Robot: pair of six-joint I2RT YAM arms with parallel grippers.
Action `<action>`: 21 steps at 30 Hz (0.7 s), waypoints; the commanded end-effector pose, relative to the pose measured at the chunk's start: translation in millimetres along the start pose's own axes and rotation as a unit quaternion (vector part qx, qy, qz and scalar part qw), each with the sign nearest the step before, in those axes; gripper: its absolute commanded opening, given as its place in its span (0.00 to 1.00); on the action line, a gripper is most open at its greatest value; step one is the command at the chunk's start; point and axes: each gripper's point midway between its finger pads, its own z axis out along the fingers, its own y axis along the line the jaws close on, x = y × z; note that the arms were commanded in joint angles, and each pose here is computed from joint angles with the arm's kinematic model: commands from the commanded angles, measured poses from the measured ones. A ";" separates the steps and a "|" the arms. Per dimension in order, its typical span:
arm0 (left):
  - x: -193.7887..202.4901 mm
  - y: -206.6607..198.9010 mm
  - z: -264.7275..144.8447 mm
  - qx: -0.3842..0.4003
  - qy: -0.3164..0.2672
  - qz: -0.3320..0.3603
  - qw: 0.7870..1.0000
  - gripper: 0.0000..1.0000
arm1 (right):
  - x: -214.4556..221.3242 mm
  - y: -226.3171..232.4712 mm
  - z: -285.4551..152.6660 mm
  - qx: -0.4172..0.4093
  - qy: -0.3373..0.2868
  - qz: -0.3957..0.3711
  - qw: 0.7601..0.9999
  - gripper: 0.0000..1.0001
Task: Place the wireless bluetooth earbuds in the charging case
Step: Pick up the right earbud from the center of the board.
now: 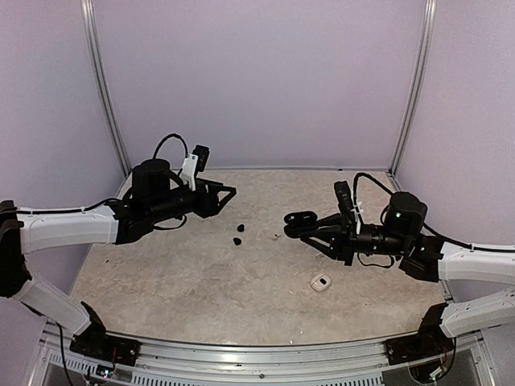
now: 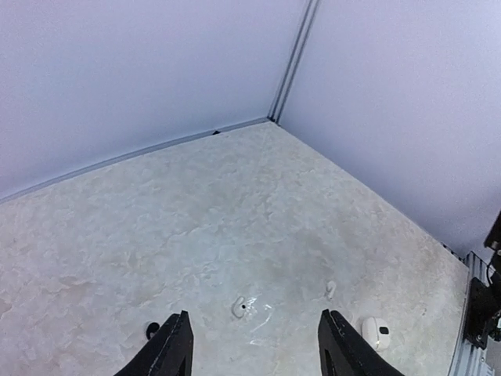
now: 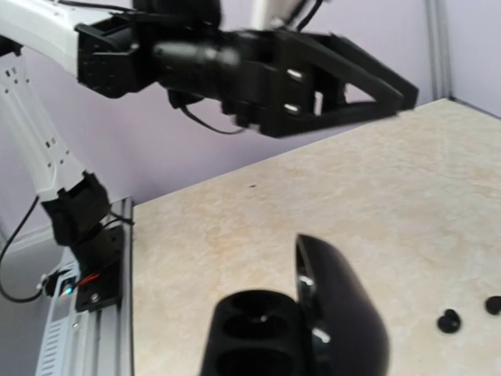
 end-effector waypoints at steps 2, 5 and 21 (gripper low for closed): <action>51.8 54.1 24.1 -0.081 0.111 -0.023 0.990 0.52 | -1.8 -10.2 -10.3 0.026 -0.007 0.012 1.000 0.03; 65.9 65.5 34.7 -0.088 0.134 -0.041 0.986 0.49 | 1.0 -11.0 -11.7 0.026 -0.005 0.013 1.000 0.02; 124.0 114.3 69.3 -0.067 0.235 -0.055 0.968 0.42 | 8.2 16.0 -13.8 -0.052 0.012 -0.023 0.998 0.02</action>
